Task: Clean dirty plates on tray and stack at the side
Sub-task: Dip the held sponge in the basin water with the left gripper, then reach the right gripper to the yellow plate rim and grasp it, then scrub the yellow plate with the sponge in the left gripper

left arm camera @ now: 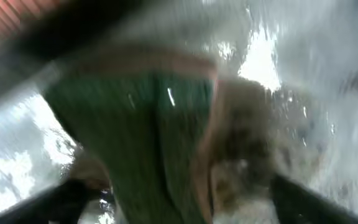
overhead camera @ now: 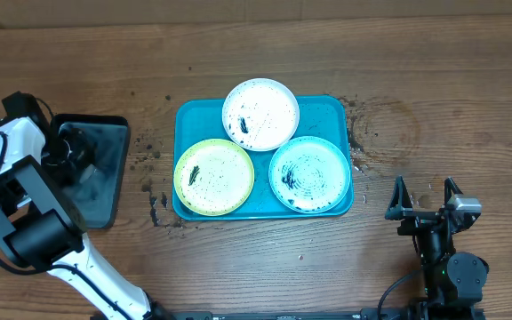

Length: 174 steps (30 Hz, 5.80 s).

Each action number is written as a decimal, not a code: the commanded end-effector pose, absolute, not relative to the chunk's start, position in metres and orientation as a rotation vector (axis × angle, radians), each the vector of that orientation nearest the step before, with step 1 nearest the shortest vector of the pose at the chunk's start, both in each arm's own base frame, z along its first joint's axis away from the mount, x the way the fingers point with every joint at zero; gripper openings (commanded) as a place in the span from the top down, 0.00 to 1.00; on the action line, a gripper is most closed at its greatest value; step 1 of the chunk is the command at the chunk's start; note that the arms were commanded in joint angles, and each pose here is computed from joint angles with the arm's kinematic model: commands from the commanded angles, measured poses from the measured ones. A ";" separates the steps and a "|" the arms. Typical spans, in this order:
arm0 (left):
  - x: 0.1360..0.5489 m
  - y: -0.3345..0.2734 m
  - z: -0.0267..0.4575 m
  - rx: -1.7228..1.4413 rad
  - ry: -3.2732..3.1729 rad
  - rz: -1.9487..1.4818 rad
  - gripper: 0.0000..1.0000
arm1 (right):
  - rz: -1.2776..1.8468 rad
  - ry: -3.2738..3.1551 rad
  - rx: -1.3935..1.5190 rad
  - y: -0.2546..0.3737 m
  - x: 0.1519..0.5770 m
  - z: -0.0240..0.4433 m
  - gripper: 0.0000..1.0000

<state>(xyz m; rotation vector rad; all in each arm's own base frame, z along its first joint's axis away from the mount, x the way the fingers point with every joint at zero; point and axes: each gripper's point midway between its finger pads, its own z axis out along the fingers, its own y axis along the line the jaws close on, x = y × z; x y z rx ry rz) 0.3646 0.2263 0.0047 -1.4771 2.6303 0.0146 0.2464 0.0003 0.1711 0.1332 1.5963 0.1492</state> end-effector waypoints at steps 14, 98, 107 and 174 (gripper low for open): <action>0.352 0.245 0.004 -1.492 2.633 0.204 0.96 | 0.147 1.591 0.140 0.000 0.246 0.170 0.00; 0.389 0.188 0.168 -1.161 2.657 0.083 0.96 | 0.202 1.718 -0.240 0.045 0.243 0.324 0.00; 0.383 0.186 0.165 -1.148 2.692 0.090 0.96 | 0.811 1.918 -0.388 0.113 0.304 0.404 0.00; 0.356 -0.091 0.058 -0.056 3.153 -0.612 0.96 | 0.552 2.882 -0.189 0.320 0.358 0.020 0.86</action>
